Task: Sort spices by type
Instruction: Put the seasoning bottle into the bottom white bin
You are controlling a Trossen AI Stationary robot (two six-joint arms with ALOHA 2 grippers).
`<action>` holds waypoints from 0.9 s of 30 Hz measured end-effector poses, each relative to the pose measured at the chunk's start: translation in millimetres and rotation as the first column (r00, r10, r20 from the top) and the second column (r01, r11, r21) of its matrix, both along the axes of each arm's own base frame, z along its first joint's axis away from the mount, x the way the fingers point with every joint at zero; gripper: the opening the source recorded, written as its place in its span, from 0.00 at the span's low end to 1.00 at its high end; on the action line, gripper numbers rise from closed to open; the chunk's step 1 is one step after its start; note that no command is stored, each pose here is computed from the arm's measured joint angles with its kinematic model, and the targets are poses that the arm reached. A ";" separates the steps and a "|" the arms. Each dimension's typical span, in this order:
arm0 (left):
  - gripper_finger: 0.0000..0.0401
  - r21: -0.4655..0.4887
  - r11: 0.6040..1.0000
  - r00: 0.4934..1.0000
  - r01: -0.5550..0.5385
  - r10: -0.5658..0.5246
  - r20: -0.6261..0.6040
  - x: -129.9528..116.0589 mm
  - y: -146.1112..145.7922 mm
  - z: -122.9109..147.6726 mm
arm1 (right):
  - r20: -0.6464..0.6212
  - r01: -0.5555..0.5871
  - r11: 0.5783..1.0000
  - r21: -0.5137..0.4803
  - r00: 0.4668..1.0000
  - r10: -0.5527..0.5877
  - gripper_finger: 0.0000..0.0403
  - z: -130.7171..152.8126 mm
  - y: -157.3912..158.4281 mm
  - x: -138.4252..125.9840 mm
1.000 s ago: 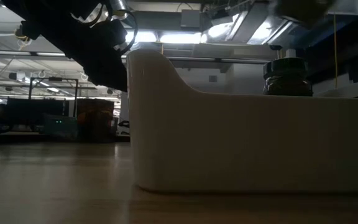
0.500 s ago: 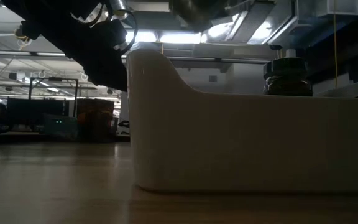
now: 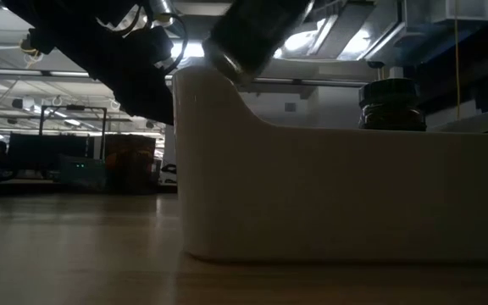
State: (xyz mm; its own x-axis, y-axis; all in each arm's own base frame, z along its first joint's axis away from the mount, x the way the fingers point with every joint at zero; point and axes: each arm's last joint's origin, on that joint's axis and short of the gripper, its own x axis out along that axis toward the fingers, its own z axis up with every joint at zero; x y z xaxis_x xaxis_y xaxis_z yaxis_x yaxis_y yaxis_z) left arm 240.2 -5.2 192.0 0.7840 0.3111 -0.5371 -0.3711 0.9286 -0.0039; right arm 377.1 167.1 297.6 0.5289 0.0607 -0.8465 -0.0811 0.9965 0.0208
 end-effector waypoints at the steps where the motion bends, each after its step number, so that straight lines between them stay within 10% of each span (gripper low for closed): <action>1: 0.34 0.000 1.000 1.000 0.000 0.000 0.000 0.0 0.0 0.0 | -0.012 -0.002 1.000 -0.007 1.000 0.002 0.51 -2.7 0.2 0.4; 27: 0.34 0.003 1.000 1.000 0.002 -0.002 0.002 0.3 -0.1 0.4 | -0.373 -0.058 0.989 -0.137 0.928 0.003 0.52 -69.6 0.3 2.5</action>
State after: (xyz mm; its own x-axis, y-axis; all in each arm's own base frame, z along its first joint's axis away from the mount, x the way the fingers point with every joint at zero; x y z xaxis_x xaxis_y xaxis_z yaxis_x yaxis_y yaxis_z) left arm 240.5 -5.4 192.4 0.7858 0.3108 -0.5348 -0.3692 0.9293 -0.0023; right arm 379.6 167.4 228.0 0.1749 -0.0646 -0.9825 -0.1254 0.9883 -0.0873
